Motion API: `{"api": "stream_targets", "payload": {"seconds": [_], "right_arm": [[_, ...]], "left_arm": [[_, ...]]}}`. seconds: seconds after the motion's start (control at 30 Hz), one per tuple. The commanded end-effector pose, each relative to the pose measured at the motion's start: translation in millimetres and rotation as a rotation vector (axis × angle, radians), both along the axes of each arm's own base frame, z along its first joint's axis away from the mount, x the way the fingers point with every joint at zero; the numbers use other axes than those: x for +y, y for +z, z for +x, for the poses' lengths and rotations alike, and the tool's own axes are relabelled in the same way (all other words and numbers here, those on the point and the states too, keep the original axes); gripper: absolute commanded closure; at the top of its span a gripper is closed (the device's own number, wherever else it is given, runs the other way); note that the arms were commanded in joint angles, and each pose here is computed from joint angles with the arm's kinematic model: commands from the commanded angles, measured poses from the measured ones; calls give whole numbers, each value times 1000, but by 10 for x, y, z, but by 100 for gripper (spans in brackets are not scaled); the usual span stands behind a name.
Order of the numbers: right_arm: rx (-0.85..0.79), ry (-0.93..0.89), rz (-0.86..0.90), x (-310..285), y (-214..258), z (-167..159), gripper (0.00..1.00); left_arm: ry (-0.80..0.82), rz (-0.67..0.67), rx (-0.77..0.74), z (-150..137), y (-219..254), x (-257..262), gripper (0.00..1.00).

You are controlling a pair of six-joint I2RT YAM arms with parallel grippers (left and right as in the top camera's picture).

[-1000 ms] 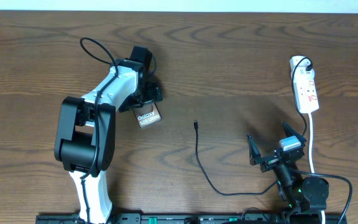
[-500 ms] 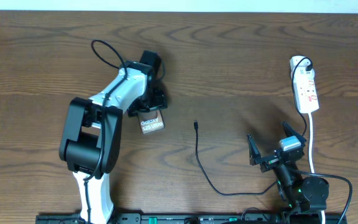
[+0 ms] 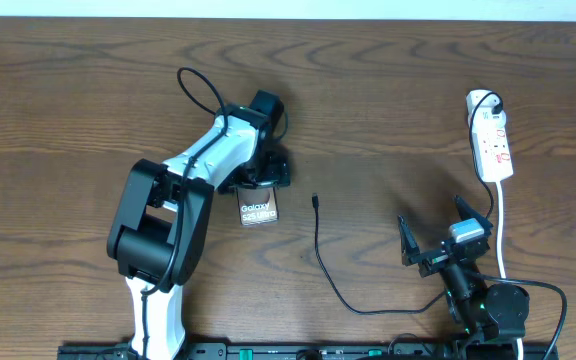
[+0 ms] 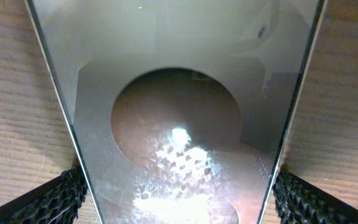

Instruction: Plug charger to phone and switch on socket

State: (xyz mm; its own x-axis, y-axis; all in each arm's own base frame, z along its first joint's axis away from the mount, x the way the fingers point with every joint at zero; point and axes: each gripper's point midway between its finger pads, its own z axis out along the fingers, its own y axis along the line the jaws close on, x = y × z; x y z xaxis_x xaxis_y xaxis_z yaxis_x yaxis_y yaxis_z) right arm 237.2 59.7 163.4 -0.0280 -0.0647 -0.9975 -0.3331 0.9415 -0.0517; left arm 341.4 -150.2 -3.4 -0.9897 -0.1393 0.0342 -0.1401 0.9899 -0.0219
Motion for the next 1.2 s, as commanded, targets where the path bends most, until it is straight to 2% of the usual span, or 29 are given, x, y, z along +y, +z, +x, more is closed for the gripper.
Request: {"api": "stream_targets", "payload": {"seconds": [0.0,0.07,0.43,0.47,0.5,0.63,0.8,1.17], "right_arm": [[-3,2,-9,0,-4,-4,1],[-3,2,-9,0,-4,-4,1],[-3,2,-9,0,-4,-4,1],[-3,3,-9,0,-4,-4,1],[-3,2,-9,0,-4,-4,1],[-3,2,-9,0,-4,-4,1],[-3,2,-9,0,-5,-4,1],[-4,3,-9,2,-1,-4,1]], "left_arm": [[34,50,31,-25,-153,202,2],[37,55,43,-57,-156,216,0],[35,65,66,-171,-259,254,2],[35,65,67,-171,-259,254,4],[35,61,68,-174,-259,246,10],[34,57,71,-180,-259,237,11],[34,56,66,-168,-260,239,21],[17,24,76,-172,-254,206,23]]}}
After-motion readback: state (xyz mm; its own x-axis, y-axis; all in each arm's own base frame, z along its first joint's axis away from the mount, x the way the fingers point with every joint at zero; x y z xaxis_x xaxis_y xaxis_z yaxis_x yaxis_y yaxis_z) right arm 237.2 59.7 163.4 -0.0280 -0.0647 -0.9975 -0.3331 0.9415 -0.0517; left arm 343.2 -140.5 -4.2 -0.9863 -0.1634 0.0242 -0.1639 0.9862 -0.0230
